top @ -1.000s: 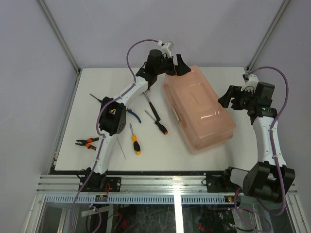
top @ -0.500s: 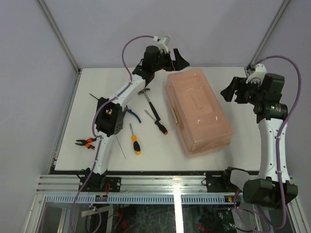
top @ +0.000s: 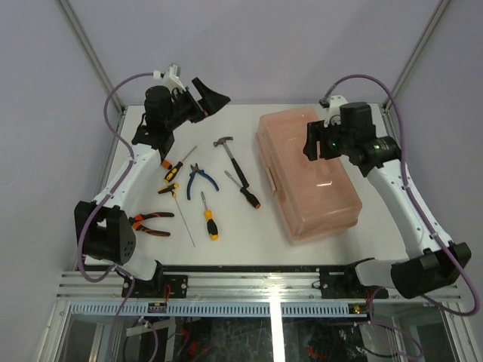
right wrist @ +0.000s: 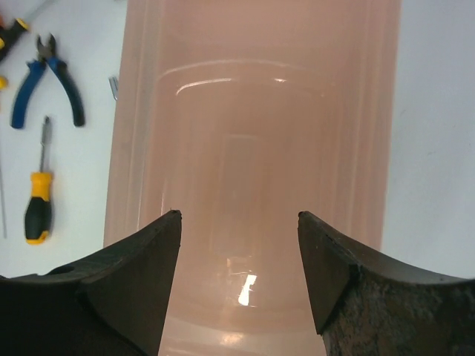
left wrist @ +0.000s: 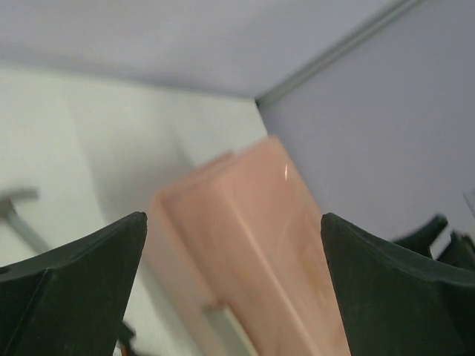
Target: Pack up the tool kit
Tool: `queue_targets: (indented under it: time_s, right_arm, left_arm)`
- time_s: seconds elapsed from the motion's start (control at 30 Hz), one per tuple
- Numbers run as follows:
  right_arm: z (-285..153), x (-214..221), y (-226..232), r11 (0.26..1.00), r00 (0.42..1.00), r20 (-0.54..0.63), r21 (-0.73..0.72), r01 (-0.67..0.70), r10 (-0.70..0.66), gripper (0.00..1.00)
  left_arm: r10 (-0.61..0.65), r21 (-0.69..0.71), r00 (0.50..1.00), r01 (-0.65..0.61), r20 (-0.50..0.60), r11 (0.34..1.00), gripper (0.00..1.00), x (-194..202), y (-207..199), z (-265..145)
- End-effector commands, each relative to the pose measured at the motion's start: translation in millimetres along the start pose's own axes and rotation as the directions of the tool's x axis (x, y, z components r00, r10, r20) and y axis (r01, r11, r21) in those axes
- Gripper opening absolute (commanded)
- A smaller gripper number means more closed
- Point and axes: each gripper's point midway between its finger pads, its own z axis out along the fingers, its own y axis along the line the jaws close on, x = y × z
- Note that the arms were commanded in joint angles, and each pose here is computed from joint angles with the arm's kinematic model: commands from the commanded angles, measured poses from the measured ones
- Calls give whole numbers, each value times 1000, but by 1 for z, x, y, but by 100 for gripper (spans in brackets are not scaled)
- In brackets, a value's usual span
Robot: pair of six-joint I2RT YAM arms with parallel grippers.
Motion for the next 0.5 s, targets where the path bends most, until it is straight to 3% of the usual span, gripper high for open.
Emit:
queue_targets:
  time_s: [0.0,0.23,0.47]
  right_arm:
    - [10,7,-1,991,998,-51,128,42,-35,71]
    - [28,23,2,971,975,-217,218,103,-54,69]
    - [38,43,4,965,942,-337,249,86,3,66]
  left_arm:
    - [-142,-39,978,138,-152,990,100,76,15,-35]
    - [-202,-79,954,189,-223,979,100,118,20,-68]
    - [-224,-34,897,229,-380,973,100,185,-15,-63]
